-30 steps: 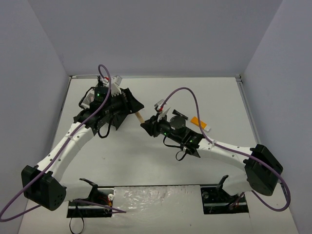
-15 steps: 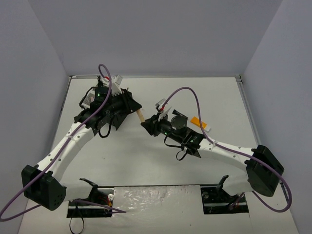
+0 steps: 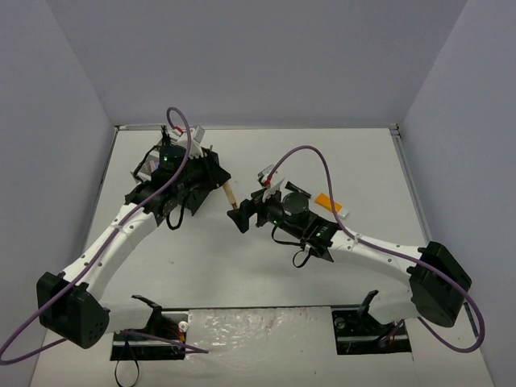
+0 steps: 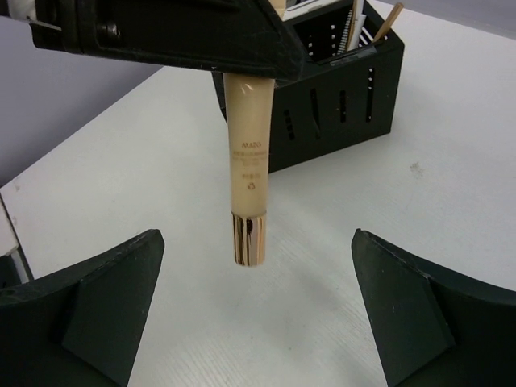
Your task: Organize the makeup
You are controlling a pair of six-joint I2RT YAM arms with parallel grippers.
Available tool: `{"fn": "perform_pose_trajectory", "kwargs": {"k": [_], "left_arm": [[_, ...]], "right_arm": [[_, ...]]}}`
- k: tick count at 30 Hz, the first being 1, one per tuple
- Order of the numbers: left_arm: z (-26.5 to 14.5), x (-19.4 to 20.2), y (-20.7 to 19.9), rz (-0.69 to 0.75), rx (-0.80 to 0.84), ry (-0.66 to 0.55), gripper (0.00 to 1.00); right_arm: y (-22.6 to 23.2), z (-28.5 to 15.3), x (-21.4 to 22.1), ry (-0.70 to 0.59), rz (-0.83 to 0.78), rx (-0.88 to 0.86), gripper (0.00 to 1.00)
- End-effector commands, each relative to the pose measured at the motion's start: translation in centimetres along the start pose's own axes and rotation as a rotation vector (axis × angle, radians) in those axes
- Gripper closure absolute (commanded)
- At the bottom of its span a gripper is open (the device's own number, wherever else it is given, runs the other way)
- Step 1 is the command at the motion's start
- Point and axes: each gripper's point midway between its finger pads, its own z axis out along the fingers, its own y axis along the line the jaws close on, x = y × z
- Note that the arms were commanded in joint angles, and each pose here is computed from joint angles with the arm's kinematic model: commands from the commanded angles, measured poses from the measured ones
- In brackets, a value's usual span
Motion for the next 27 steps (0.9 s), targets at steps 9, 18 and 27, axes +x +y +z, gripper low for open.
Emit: {"fn": "perform_pose_trajectory", "kwargs": {"k": [9,18,27], "left_arm": [[-4.2,-11.8,8.6,0.284,-0.484,-0.431,0.98],[-4.0,-15.5,14.4,0.248,-0.556,-0.564,0.98],[-1.3,-13.8,18.1,0.215,-0.593,-0.558,0.98]], "right_arm": [[-5.4,-5.4,-4.6,-0.121,-0.076,0.266,0.0],[-7.3,-8.1,-3.5,-0.117,-0.061,0.326,0.0],[-8.6,-9.1,-2.9,-0.111,-0.047,0.358,0.0]]}}
